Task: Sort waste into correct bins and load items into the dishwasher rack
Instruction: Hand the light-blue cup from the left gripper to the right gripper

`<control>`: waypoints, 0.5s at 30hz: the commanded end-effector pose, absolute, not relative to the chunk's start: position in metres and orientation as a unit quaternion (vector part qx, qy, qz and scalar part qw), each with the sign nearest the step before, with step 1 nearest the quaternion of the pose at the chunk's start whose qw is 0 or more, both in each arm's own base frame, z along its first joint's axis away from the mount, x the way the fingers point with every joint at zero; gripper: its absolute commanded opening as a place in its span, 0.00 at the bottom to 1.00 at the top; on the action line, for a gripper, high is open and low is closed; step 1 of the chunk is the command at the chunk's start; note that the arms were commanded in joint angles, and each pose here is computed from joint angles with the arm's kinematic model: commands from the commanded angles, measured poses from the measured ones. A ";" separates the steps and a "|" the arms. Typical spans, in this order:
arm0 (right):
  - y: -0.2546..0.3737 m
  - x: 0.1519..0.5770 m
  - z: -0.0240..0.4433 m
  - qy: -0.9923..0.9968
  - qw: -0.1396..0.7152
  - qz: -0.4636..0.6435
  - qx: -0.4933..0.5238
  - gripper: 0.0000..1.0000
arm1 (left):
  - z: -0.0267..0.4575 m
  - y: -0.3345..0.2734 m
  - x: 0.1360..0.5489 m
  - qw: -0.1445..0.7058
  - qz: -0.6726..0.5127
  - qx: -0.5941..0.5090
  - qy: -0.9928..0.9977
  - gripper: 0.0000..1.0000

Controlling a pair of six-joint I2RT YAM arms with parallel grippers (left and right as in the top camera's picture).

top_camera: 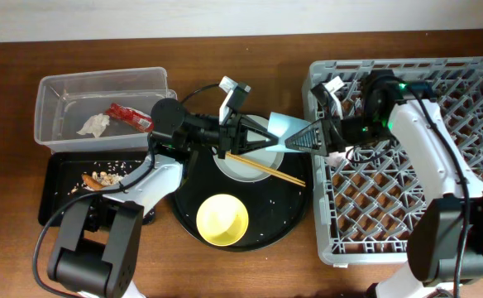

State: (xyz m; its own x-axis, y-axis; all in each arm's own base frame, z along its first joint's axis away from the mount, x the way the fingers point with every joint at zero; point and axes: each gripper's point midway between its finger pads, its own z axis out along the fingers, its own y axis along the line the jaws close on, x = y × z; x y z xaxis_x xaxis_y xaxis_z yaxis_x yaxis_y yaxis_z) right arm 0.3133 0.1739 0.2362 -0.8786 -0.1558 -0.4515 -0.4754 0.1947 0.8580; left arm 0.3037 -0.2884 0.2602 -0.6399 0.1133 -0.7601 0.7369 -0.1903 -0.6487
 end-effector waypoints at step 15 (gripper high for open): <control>0.168 0.318 0.248 0.746 0.162 0.612 -0.208 0.61 | 0.263 -0.286 0.299 0.231 -0.679 0.380 0.584 0.01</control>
State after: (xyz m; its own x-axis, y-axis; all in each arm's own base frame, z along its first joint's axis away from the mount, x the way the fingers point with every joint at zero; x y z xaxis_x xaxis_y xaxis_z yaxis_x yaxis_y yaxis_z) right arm 0.3164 0.1730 0.2375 -0.8674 -0.1484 -0.4749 -0.4962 0.1884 0.8475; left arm 0.3024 -0.2872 0.2598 -0.6366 0.1211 -0.7617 0.7371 -0.1951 -0.6470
